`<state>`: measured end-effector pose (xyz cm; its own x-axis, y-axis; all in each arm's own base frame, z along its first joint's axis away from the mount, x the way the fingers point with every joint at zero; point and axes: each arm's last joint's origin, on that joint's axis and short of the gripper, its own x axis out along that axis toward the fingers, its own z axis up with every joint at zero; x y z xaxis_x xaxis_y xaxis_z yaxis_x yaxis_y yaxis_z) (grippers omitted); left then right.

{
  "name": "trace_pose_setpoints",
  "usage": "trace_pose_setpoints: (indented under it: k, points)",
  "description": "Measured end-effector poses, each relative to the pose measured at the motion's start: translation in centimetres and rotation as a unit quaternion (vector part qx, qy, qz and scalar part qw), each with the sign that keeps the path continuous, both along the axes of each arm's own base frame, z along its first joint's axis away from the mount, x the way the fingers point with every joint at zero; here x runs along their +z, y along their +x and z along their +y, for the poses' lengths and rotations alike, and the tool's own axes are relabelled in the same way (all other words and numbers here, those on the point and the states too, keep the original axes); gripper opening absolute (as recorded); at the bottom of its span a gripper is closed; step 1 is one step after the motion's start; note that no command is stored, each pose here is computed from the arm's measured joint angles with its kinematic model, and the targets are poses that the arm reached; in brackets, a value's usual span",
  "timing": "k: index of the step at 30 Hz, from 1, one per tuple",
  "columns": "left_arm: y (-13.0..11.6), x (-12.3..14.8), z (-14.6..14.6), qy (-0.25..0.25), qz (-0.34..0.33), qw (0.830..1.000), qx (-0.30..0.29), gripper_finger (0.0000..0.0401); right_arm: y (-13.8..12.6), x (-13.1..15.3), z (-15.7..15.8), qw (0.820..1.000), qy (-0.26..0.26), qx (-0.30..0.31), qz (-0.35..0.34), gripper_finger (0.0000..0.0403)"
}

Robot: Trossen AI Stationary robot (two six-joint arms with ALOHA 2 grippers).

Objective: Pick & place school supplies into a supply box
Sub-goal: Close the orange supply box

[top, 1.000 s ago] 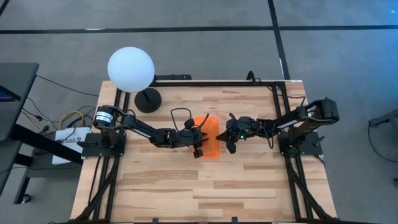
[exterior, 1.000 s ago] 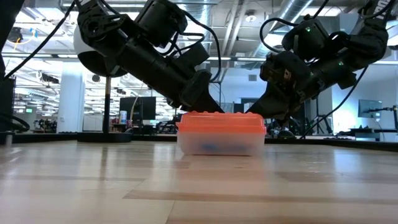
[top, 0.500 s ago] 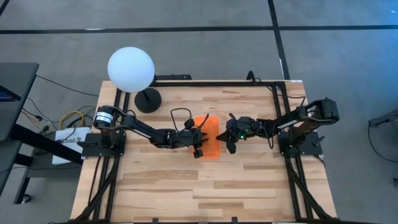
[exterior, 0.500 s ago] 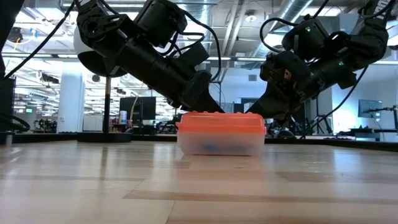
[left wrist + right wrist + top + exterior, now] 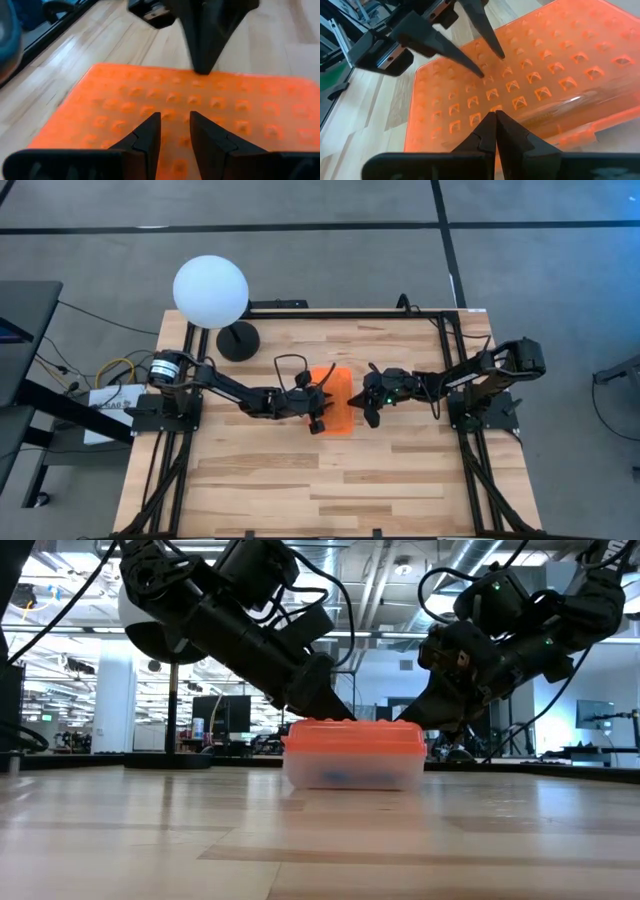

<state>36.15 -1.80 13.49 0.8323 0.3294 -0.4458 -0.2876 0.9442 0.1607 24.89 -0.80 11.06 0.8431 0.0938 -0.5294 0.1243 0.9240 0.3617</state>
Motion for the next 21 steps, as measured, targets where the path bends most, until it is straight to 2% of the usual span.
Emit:
trace_pose_setpoints:
  k: [9, 15, 21]
  points:
    - [-0.3, 1.0, -0.7, 0.014, -0.003, 1.000, 0.001, 0.0097, 0.0, 0.0, 0.0, 1.000, 0.002, 0.003, 0.000, 0.0008]
    - [-0.6, 1.2, -1.4, 0.042, 0.009, 0.999, 0.004, 0.0098, 0.0, 0.0, 0.0, 1.000, -0.011, 0.010, -0.003, 0.0008]
    - [-1.3, 4.1, -3.1, 0.074, -0.022, 0.997, -0.029, 0.0098, -0.4, 1.0, 0.4, 0.998, -0.043, 0.036, -0.019, 0.0008]
